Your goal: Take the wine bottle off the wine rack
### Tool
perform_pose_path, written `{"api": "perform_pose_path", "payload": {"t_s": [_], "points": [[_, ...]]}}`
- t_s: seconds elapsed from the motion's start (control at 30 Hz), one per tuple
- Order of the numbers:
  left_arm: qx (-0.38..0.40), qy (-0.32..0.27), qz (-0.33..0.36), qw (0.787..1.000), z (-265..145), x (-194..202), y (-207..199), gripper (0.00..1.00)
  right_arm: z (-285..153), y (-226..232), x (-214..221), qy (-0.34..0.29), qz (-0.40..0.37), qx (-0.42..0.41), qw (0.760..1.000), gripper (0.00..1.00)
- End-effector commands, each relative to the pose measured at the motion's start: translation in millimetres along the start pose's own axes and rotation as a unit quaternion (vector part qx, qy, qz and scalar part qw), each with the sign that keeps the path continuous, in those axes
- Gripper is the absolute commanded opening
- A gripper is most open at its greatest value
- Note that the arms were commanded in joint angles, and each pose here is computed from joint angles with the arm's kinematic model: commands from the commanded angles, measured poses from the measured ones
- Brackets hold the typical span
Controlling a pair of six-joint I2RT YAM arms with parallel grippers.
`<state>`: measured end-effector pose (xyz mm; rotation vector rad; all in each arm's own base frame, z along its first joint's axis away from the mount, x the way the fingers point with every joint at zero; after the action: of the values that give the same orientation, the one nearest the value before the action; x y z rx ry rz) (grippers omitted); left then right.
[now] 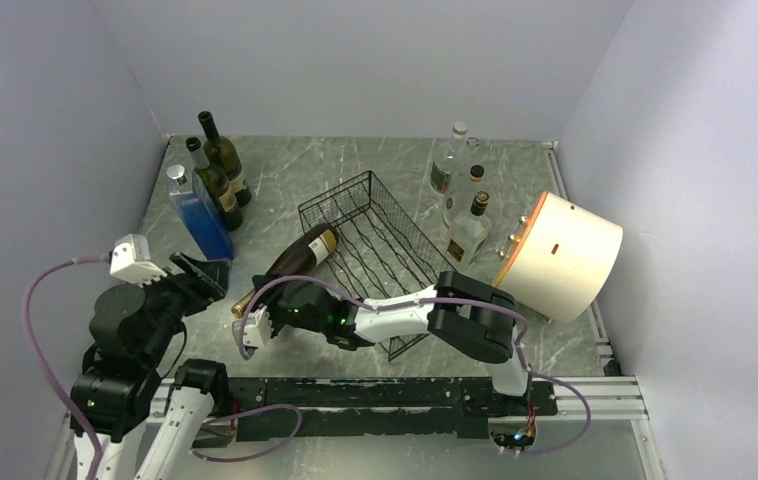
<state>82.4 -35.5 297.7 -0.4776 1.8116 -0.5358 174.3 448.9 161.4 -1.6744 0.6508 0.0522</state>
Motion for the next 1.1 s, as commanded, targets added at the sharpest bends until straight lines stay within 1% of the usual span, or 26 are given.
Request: {"api": "perform_pose_path", "payload": {"t_s": [0.0,0.1,0.13,0.37,0.53,0.6,0.67,0.73,0.9,1.07], "points": [[-0.035,-0.056,0.019,0.998,-10.4,-17.9,2.0,0.78,8.1,-25.3,-6.9,0.042,-0.111,0.022,0.993,0.00],[-0.035,-0.068,0.023,0.997,-10.7,-22.4,0.6,0.77,13.1,-22.5,-18.0,0.046,-0.153,0.007,0.987,0.00],[-0.037,-0.069,0.022,0.997,-10.9,-23.1,0.4,0.77,17.6,-12.7,-18.7,0.044,-0.164,-0.006,0.985,0.00],[-0.040,-0.084,0.016,0.995,-14.0,-24.7,1.7,0.74,20.7,-6.3,-39.0,0.014,-0.231,-0.034,0.972,0.00],[-0.045,-0.088,0.015,0.995,-15.0,-24.8,3.0,0.74,16.1,-9.4,-58.0,-0.005,-0.257,-0.010,0.966,0.00],[-0.046,-0.089,0.016,0.995,-14.5,-25.0,3.1,0.74,14.9,-6.7,-62.6,-0.014,-0.257,-0.005,0.966,0.00],[-0.046,-0.091,0.017,0.995,-14.4,-25.6,3.0,0.74,7.5,-15.9,-71.3,-0.020,-0.259,0.012,0.966,0.00],[-0.046,-0.092,0.018,0.995,-14.2,-25.7,3.2,0.74,4.6,-13.1,-75.9,-0.020,-0.268,0.014,0.963,0.00],[-0.049,-0.092,0.019,0.994,-13.2,-25.7,3.9,0.73,-6.7,-13.2,-88.4,-0.037,-0.263,0.026,0.964,0.00],[-0.051,-0.097,0.018,0.994,-14.4,-26.7,4.1,0.73,-18.5,-24.6,-98.9,-0.059,-0.222,0.063,0.971,0.00]]}}
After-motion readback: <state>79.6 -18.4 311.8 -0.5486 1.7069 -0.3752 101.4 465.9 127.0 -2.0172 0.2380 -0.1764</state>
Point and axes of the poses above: each gripper's point midway between its finger pads, its own z axis out along the fingers, its own y axis along the line the jaws close on, x = y × z, the point moved 9 cm from there along -z, back along the fingers, and after that the axes turned 1 degree about -z, right-handed, at the moved point
